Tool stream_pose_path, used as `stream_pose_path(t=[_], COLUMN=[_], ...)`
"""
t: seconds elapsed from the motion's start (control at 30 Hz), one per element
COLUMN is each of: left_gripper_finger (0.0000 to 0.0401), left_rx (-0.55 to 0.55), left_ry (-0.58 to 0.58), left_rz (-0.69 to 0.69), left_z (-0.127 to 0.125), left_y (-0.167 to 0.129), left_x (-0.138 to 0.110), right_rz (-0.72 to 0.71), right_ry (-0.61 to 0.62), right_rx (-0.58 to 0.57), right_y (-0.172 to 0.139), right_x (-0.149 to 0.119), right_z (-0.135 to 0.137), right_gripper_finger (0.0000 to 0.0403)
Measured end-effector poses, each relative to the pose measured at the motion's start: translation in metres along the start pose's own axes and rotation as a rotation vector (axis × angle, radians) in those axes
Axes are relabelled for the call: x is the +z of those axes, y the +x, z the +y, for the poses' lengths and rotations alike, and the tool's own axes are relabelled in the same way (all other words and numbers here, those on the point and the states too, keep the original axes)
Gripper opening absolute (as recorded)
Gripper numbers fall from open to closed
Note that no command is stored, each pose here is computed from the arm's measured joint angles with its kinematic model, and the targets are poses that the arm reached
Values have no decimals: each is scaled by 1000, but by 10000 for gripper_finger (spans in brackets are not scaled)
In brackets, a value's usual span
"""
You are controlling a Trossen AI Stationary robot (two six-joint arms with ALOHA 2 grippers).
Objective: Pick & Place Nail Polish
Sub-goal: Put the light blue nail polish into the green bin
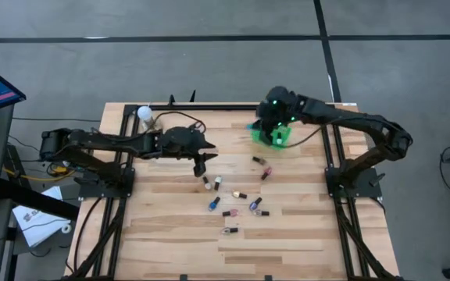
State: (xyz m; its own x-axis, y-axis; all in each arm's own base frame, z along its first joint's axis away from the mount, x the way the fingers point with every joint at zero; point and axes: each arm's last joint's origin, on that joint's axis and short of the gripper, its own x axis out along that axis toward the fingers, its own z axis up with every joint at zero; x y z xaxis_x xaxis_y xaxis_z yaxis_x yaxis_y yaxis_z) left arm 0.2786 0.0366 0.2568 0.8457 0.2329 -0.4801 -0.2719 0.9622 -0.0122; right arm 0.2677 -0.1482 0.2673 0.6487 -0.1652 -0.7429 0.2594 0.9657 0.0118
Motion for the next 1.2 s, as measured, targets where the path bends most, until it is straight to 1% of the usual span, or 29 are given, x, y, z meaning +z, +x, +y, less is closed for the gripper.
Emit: stream_pose_path(t=[0.07,0.17,0.3,0.43,0.57,0.73,0.87,1.0,1.1,1.2], left_gripper_finger=[149,143,137,132,131,131,131,131,131,131], left_rx=[11,27,48,47,48,50,46,46,46,43], left_ry=[-2,-6,-12,-15,-33,-65,-69,-69,-69,-73], left_rz=[-15,-43,-76,-96,-85,-58,-60,-61,-62,-87], left_z=[1,3,5,6,6,6,6,6,6,7], left_y=[-8,-21,-32,-39,-41,-42,-42,-42,-42,-49], left_x=[3,8,12,15,14,11,11,11,11,14], right_rz=[77,161,245,335,423,458,461,491,497,468], right_ry=[43,101,152,164,156,162,173,176,179,192], right_rx=[-60,-107,-115,-89,-122,-166,-168,-160,-158,-162], right_y=[-4,-3,13,41,63,70,70,68,68,57], right_x=[-10,-21,-31,-40,-50,-54,-55,-57,-57,-53], right_z=[-13,-28,-40,-41,-42,-44,-44,-43,-42,-40], right_gripper_finger=[49,49,49,50,61,65,71,96,134,176])
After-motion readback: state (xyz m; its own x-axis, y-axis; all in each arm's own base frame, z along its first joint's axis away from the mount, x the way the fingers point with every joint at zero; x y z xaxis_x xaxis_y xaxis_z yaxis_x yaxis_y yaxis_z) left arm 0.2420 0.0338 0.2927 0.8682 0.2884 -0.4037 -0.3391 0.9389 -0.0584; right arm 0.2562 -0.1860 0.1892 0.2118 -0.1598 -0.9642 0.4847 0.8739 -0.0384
